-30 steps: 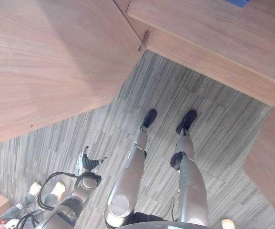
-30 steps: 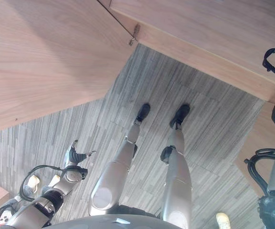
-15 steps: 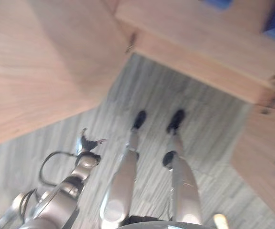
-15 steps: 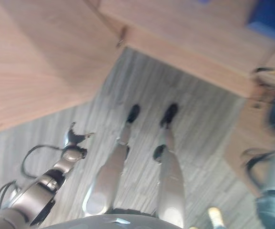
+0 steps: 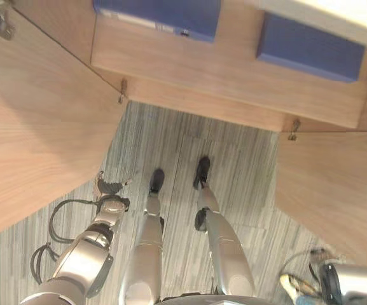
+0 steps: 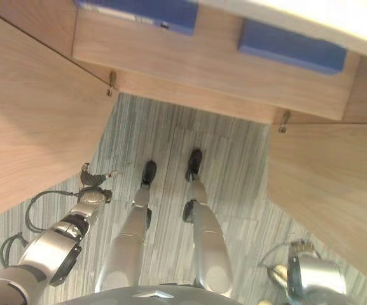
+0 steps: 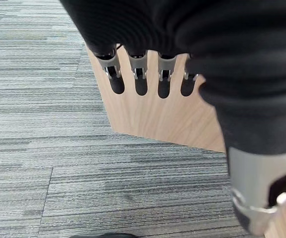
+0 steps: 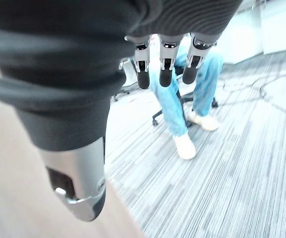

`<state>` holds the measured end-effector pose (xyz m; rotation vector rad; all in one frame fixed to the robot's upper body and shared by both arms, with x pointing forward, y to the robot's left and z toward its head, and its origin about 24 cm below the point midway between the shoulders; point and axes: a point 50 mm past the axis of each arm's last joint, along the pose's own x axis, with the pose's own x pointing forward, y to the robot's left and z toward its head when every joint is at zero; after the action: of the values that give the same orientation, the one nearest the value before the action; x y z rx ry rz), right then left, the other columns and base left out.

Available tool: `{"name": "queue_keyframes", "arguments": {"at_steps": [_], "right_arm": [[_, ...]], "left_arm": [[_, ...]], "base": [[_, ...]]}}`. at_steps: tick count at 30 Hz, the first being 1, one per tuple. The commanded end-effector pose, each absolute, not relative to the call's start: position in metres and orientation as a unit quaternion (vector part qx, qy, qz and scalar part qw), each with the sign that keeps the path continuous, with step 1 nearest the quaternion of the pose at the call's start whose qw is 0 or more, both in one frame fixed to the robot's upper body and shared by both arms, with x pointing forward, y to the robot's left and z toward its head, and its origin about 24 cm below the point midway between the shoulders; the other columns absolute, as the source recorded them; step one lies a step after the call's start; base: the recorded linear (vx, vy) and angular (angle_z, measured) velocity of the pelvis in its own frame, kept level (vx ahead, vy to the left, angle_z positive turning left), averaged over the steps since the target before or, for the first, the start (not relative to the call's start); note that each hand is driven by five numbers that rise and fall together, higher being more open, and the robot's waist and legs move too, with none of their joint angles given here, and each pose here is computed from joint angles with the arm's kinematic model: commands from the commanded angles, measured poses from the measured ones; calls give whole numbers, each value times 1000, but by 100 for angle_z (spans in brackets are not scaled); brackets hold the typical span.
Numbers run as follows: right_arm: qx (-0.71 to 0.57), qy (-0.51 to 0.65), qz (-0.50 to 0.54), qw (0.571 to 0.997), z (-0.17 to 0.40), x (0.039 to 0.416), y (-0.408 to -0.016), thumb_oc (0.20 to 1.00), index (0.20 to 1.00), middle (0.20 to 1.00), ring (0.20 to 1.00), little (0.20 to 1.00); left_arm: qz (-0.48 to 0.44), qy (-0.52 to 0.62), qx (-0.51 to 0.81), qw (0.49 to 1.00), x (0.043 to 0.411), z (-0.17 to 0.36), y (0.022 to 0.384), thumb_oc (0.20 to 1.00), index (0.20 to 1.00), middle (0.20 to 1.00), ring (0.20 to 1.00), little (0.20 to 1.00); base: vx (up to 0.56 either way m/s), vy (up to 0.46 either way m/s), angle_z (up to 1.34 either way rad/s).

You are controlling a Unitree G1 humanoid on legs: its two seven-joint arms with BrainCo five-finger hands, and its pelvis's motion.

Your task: Put the empty folder in the office cabinet

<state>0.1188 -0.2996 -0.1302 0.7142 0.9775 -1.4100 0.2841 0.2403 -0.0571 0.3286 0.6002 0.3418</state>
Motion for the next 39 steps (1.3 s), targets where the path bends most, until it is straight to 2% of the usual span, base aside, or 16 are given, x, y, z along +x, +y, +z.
{"name": "queue_keyframes", "arguments": {"at_steps": [1,3,4,6,14,15,23,28,31,35,39], "right_arm": [[262,449,-608,599,-131,91,-313,1000,1000,1000,1000,1000],[259,464,-600,598,-136,83,-307,1000,1000,1000,1000,1000],[235,495,-602,580,-141,51,-307,1000,1000,1000,1000,1000],[209,541,-591,560,-147,14,-299,1000,1000,1000,1000,1000],[150,635,-543,529,-153,-44,-275,1000,1000,1000,1000,1000],[137,656,-538,512,-152,-62,-270,1000,1000,1000,1000,1000],[108,681,-534,489,-148,-82,-268,1000,1000,1000,1000,1000],[107,674,-541,492,-148,-79,-271,1000,1000,1000,1000,1000],[104,672,-526,511,-151,-68,-270,1000,1000,1000,1000,1000],[94,628,-516,574,-153,-22,-285,1000,1000,1000,1000,1000],[102,570,-533,618,-146,15,-308,1000,1000,1000,1000,1000]], "left_arm": [[218,349,170,896,239,-75,288,1000,1000,1000,1000,1000],[221,357,167,892,233,-78,293,1000,1000,1000,1000,1000],[228,378,161,883,215,-87,300,1000,1000,1000,1000,1000],[229,411,158,868,189,-99,307,1000,1000,1000,1000,1000],[225,506,131,823,119,-135,295,1000,1000,1000,1000,1000],[237,525,121,809,103,-140,295,1000,1000,1000,1000,1000],[255,562,95,781,69,-150,286,1000,1000,1000,1000,1000],[235,575,103,777,61,-154,280,1000,1000,1000,1000,1000],[219,584,106,774,58,-157,273,1000,1000,1000,1000,1000],[206,582,116,778,64,-158,269,1000,1000,1000,1000,1000],[211,577,125,779,68,-156,271,1000,1000,1000,1000,1000]], "base": [[-30,151,-14],[-32,143,-27],[-6,188,-33],[15,269,-17],[18,202,-31],[15,124,-35],[-7,65,-53],[-44,39,-53],[-83,20,-42],[-199,-41,-63],[-127,-71,-18]]}}
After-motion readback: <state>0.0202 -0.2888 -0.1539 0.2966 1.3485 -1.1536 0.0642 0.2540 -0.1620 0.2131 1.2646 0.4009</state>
